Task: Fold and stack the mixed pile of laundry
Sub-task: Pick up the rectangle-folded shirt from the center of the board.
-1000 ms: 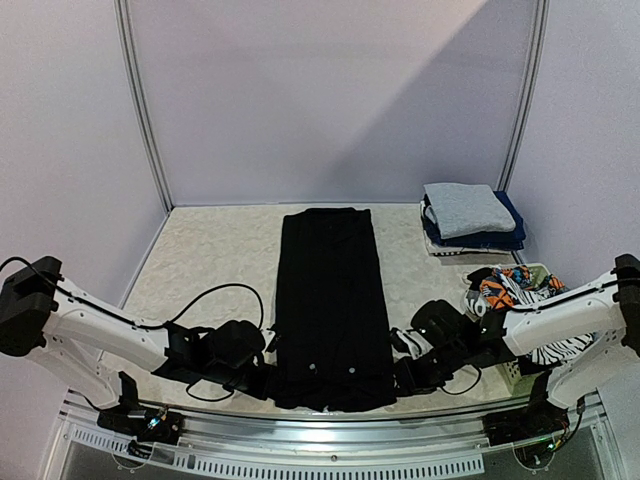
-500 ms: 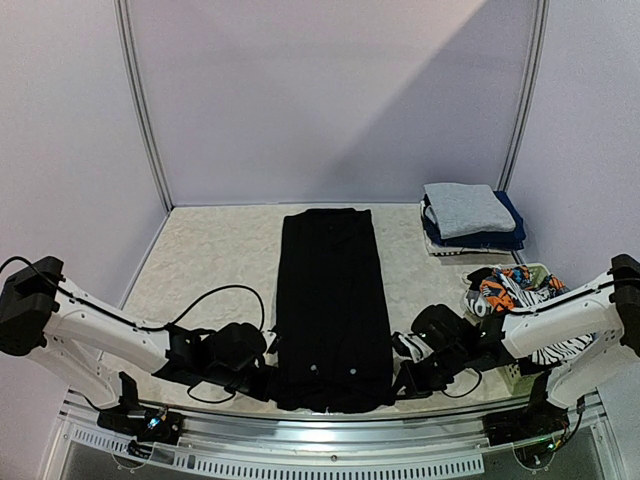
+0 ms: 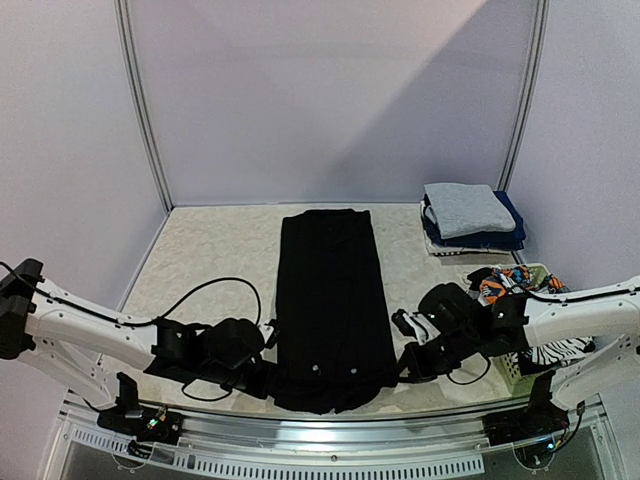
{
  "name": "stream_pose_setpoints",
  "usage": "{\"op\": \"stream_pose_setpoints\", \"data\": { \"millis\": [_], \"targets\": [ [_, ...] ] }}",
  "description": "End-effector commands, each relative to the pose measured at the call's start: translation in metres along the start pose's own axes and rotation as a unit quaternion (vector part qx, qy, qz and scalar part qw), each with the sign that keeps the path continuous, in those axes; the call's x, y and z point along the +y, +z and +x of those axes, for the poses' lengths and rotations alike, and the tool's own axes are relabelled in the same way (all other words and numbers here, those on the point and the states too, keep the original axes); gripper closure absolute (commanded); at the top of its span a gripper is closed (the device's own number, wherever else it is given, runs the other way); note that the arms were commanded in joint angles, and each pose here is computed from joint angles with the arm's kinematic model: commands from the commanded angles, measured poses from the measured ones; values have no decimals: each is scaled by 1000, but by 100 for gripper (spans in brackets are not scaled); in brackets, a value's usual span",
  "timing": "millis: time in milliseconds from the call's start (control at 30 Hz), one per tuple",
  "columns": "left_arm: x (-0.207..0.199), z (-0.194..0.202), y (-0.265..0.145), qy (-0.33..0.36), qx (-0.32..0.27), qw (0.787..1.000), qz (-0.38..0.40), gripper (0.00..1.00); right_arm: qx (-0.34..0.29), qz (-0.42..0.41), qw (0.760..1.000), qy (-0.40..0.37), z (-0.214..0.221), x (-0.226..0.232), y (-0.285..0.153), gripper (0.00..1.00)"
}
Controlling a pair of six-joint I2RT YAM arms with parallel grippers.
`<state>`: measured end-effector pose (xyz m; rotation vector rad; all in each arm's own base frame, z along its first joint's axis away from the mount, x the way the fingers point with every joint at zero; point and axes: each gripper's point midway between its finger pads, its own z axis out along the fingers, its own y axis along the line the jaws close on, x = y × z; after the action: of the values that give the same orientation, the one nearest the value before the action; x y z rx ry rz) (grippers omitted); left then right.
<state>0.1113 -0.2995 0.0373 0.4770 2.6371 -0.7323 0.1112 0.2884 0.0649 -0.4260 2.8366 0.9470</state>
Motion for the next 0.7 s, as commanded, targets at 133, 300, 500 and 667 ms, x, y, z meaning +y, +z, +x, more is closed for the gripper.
{"op": "stream_pose_setpoints", "data": {
  "millis": [133, 300, 500, 667],
  "targets": [
    [-21, -36, -29, 21, -56, 998, -3, 100, -69, 44, 996, -41, -36, 14, -32, 100],
    [-25, -60, -37, 22, -89, 996, -10, 100, -122, 68, 988, -61, -65, 25, -52, 100],
    [-18, -90, -39, 13, -120, 992, -29, 100, -173, 104, 977, -64, -98, 26, -69, 100],
    [-15, -118, -42, 12, -141, 989, -42, 100, -196, 120, 971, -61, -122, 25, -75, 100]
  ]
}}
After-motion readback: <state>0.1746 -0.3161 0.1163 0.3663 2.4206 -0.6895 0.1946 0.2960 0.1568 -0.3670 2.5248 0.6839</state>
